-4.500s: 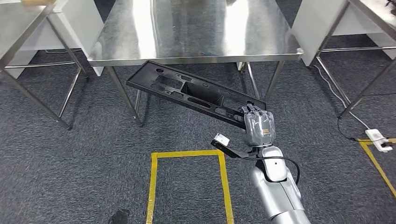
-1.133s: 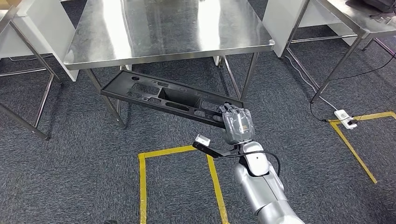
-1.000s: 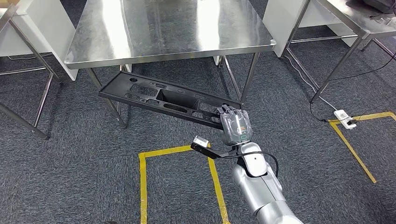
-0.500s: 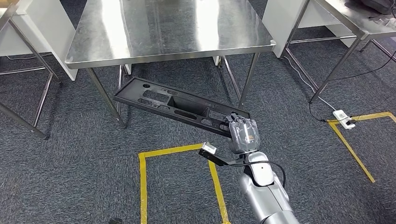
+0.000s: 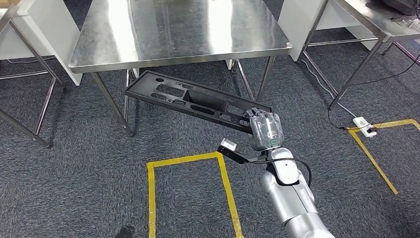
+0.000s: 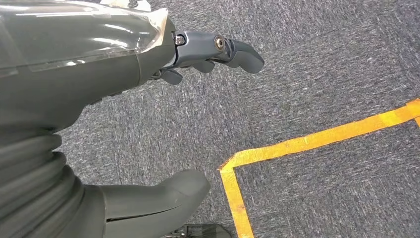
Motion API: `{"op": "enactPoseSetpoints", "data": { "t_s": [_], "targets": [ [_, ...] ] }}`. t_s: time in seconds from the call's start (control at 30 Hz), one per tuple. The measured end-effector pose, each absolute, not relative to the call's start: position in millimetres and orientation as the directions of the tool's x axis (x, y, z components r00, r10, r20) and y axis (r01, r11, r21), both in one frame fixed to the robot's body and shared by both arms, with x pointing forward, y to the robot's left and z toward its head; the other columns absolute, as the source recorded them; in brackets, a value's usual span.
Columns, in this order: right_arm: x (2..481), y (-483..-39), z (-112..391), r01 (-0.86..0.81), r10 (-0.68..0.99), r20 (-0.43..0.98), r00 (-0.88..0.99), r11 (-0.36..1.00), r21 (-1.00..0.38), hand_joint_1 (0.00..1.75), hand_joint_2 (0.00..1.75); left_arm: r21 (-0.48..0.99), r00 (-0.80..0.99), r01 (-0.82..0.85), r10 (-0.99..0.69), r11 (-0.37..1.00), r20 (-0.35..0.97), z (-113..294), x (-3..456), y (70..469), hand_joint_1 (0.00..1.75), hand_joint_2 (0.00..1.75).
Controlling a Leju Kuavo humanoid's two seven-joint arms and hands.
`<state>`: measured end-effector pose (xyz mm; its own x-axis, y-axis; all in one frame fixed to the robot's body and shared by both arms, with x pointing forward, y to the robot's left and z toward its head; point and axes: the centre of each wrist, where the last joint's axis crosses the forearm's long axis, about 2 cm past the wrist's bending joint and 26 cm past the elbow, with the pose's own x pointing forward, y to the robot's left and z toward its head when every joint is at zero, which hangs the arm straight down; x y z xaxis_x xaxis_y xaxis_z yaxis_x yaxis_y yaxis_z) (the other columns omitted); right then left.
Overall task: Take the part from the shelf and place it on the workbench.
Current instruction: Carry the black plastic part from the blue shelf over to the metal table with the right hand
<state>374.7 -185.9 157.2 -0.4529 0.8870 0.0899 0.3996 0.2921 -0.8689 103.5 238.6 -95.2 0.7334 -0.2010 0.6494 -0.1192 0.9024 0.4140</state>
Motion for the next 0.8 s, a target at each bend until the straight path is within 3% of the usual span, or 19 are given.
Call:
{"op": "enactPoseSetpoints", "data": {
  "t_s": [0.8],
  "targets": [
    [394.1, -192.6, 162.7, 0.43, 0.888, 0.055, -0.456, 0.274, -0.86, 1.75, 1.75, 0.403, 0.772, -0.096, -0.188, 0.91, 0.607, -93.6, 110.2, 237.3, 0.0, 1.75]
  ]
}}
